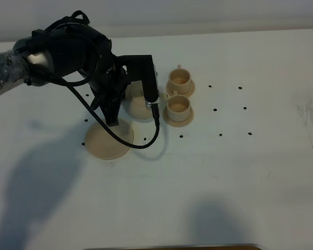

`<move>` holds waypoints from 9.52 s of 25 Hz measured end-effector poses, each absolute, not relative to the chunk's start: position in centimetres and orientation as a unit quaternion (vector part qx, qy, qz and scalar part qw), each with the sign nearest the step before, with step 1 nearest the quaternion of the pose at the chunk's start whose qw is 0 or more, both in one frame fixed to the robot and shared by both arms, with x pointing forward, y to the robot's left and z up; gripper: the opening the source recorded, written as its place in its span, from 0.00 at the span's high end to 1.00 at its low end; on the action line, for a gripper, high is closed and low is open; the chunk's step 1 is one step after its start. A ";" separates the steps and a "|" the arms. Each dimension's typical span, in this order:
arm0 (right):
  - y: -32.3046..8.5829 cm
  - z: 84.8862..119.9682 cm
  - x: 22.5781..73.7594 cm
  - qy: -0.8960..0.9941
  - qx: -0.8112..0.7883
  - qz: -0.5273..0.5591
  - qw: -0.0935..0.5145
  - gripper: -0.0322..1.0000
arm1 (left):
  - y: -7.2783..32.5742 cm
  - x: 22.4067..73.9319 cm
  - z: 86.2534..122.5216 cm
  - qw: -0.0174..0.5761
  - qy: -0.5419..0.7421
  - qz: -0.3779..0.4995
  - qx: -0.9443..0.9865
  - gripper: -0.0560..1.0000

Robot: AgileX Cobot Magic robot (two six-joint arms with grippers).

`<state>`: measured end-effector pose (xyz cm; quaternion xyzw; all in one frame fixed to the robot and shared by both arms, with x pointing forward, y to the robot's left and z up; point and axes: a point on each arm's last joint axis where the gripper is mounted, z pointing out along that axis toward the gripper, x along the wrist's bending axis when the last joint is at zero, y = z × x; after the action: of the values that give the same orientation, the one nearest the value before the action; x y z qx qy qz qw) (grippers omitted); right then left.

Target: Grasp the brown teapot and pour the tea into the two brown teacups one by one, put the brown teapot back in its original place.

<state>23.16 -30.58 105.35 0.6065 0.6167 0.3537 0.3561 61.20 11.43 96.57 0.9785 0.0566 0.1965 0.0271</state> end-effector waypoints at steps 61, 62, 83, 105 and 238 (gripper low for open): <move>-30.6 105.3 23.2 0.617 0.607 0.354 0.356 0.67 | 9.5 62.7 97.0 -0.007 -0.126 0.313 0.941 0.79; -30.6 105.3 23.2 0.617 0.607 0.354 0.356 0.67 | 9.5 62.7 97.0 -0.009 -0.129 0.315 0.940 0.79; -30.6 105.3 23.2 0.617 0.607 0.354 0.356 0.67 | 8.6 62.6 97.3 -0.019 -0.183 0.338 0.923 0.79; -30.6 105.3 23.2 0.617 0.607 0.354 0.356 0.67 | 8.1 62.8 97.6 -0.044 -0.254 0.361 0.896 0.79; -30.6 105.3 23.2 0.617 0.607 0.354 0.356 0.67 | 5.2 63.5 97.5 -0.100 -0.506 0.447 0.731 0.79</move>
<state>23.16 -30.58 105.35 0.6065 0.6167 0.3537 0.3561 63.51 5.23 97.47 0.7309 -0.5061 0.4467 -0.1000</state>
